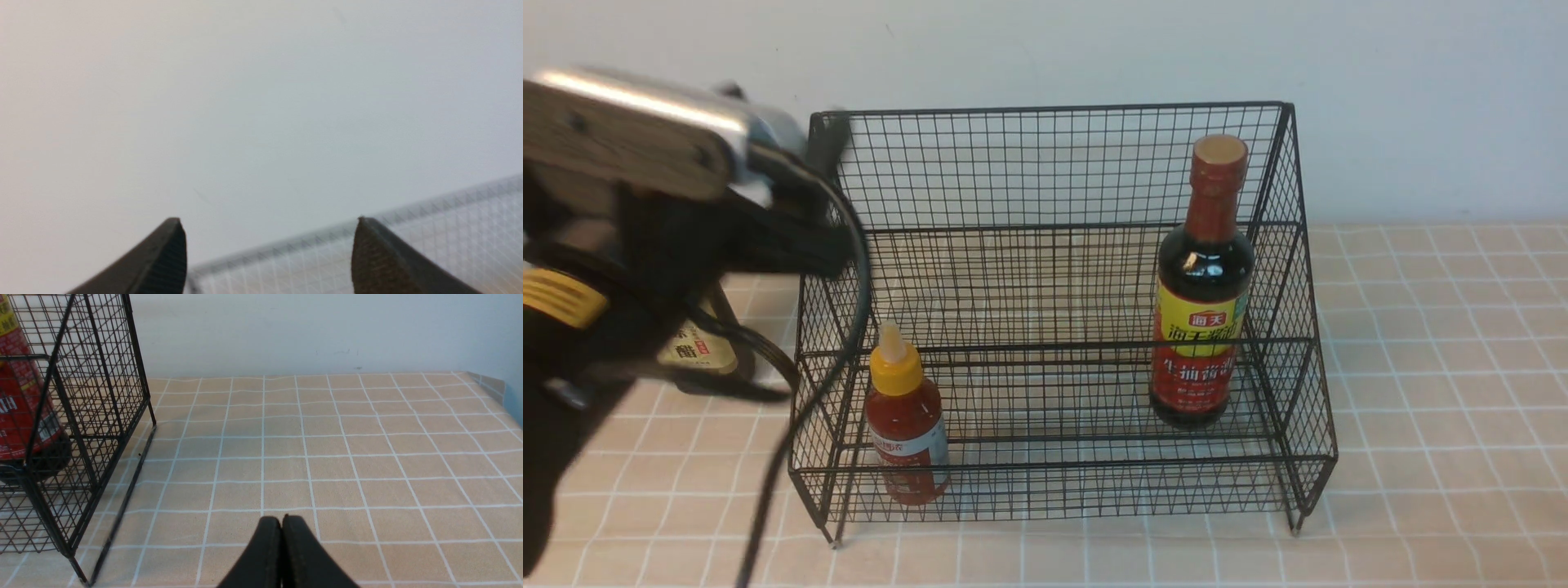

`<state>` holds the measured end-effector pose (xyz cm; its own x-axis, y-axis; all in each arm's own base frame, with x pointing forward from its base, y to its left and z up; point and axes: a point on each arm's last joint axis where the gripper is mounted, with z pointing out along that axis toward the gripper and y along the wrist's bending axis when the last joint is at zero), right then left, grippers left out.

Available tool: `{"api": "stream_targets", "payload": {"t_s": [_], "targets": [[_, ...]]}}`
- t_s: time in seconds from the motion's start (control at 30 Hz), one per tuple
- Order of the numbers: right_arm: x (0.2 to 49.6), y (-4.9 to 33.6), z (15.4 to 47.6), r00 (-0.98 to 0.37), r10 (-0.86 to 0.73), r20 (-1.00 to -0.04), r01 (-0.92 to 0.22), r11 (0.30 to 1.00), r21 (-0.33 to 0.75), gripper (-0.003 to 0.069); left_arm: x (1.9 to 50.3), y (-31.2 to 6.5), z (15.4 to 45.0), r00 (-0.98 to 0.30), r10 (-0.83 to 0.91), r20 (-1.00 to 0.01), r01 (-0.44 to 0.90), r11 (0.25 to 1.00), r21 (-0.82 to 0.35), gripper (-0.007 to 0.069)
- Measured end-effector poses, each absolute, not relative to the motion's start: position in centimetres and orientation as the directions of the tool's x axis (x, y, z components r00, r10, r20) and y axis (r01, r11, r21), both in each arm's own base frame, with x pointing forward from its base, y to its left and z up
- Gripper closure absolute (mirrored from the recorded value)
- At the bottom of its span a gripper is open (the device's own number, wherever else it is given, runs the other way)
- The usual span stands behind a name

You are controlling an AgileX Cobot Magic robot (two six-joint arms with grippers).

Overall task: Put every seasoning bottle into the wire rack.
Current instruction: Use the left arm to grab the condiment bottle closest to it

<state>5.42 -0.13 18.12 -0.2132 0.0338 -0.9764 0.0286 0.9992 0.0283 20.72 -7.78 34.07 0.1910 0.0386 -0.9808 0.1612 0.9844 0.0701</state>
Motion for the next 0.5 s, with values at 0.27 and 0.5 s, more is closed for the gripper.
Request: {"api": "stream_targets", "payload": {"t_s": [0.27,0.5], "targets": [[5.4,-0.1,18.1,-0.213,0.034,-0.976,0.029,0.999,0.028,0.0673,21.1,-3.7,35.9,0.143,0.063,-0.988,-0.242,0.970,0.026,0.0144],[5.4,-0.1,18.1,-0.212,0.034,-0.977,0.029,0.999,0.028,0.0673,23.6,-2.3,37.0,-0.048,-0.103,-0.993,-0.152,0.984,-0.095,0.0271]]}}
